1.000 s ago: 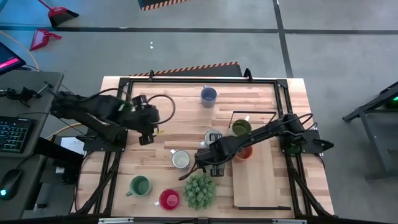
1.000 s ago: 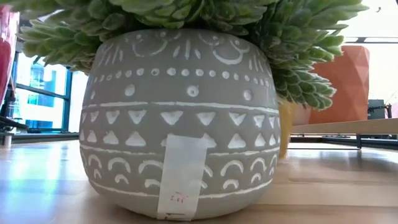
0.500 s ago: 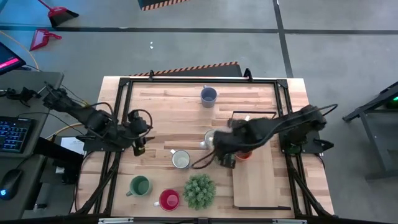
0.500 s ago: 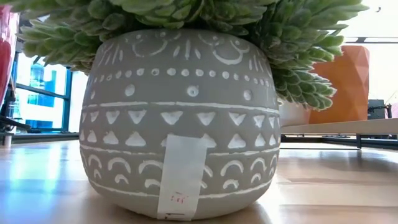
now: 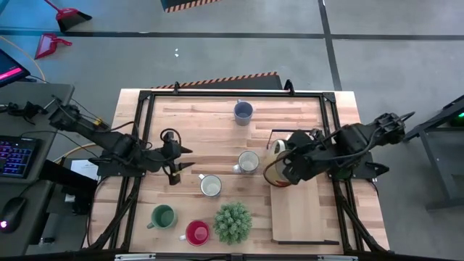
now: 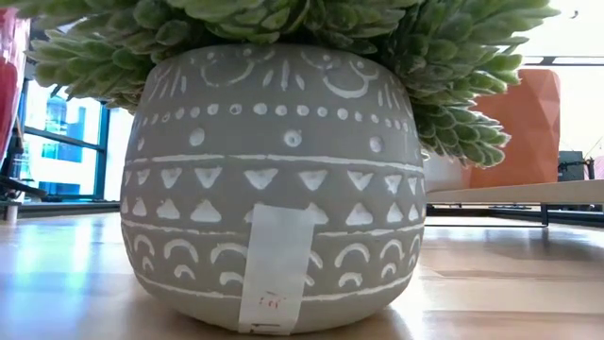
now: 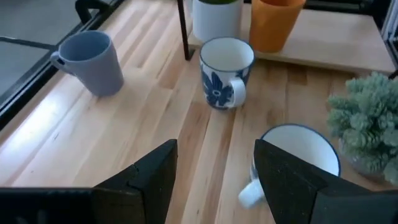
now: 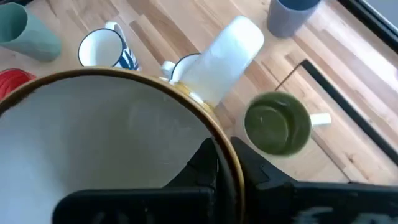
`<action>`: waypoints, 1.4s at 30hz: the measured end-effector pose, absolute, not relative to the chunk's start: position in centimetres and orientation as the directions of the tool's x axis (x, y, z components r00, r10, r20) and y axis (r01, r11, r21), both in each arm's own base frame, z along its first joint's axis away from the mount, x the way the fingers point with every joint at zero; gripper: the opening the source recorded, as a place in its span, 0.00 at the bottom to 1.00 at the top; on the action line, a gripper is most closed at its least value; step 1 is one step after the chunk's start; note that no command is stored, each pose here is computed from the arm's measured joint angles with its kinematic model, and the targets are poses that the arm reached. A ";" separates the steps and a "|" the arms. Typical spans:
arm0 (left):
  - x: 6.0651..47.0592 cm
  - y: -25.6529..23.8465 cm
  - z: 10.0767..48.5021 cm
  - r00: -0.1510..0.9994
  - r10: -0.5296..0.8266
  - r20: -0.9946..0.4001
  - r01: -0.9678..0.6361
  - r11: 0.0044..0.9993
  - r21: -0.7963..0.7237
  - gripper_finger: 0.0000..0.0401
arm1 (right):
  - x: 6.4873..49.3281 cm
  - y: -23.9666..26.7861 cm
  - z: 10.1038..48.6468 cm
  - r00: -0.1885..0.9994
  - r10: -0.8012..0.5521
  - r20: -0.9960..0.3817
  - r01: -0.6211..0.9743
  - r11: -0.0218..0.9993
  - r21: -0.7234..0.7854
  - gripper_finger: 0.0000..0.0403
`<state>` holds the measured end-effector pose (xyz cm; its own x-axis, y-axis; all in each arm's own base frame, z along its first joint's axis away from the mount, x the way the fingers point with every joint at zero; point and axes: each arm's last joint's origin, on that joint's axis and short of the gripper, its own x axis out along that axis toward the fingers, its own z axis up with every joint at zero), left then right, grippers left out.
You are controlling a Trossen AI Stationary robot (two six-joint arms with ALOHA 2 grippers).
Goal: Place coffee mugs
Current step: Put the yellow mug on the shelf
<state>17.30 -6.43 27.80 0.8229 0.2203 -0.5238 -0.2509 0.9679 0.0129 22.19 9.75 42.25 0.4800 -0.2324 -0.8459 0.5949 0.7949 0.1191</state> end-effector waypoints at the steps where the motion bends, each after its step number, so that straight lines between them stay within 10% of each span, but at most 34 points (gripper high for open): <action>1: 17.4 -6.4 27.9 0.831 0.220 -0.511 -0.251 0.968 0.009 0.50 | 22.1 9.7 42.2 0.477 -0.236 -0.846 0.603 0.789 0.120 0.00; 42: 18.1 -6.5 28.2 0.853 0.173 -0.493 -0.222 0.974 -0.041 0.50 | 22.1 23.6 30.6 0.115 -0.050 -0.992 0.902 0.425 0.083 0.00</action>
<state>18.07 -6.54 28.16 0.8527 0.1734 -0.4927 -0.2220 0.9742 -0.0413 22.15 23.63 30.65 0.1147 -0.0503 -0.9921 0.9015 0.4248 0.0827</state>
